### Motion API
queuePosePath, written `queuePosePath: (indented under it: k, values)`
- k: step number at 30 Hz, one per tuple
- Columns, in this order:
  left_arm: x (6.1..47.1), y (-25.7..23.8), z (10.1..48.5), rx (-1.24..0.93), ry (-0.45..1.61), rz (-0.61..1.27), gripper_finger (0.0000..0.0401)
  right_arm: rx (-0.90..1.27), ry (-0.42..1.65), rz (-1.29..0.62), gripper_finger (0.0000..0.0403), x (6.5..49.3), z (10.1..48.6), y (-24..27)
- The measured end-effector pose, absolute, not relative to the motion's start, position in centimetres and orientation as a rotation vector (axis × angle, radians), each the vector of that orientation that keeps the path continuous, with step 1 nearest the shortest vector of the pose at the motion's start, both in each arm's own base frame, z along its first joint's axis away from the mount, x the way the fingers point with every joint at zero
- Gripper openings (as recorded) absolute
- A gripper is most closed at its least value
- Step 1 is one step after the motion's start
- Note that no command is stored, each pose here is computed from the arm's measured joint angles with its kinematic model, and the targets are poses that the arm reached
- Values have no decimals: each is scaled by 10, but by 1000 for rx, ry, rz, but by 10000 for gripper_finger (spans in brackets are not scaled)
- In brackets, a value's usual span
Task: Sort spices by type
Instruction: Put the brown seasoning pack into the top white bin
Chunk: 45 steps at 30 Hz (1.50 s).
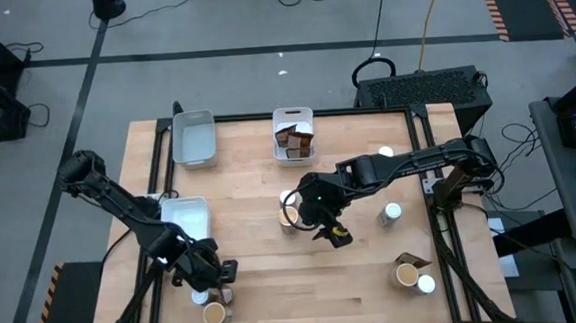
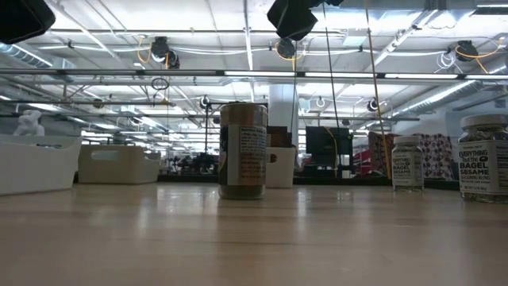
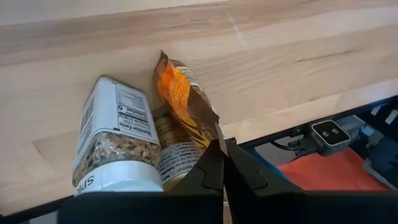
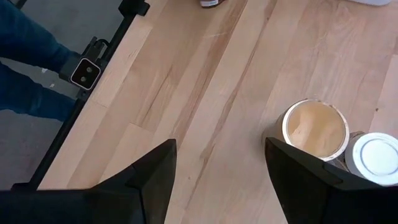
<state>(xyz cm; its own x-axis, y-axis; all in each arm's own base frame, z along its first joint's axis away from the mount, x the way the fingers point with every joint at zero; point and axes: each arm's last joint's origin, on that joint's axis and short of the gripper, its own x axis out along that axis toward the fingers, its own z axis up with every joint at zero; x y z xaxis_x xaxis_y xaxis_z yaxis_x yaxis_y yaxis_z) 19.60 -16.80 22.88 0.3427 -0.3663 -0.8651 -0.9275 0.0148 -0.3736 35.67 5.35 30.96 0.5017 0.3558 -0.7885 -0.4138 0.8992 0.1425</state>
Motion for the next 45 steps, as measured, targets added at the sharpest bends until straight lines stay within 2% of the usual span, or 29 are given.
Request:
queuePosePath:
  k: [8,17,24,31,38,45]
  values:
    - [208,-137,245,-1516,1086,567,3,-68,958,453,226,338,324,48]
    - [218,-74,289,-1449,925,532,2,-90,787,400,226,289,371,22]
    - [220,-8,345,-1296,769,560,2,-80,620,336,226,244,374,8]
    - [211,78,388,-1021,619,568,2,39,451,241,226,233,365,-2]
    - [214,176,393,-699,652,500,1,87,363,-59,226,242,368,-18]
    - [245,257,387,-415,692,412,1,161,233,-344,226,243,378,-38]
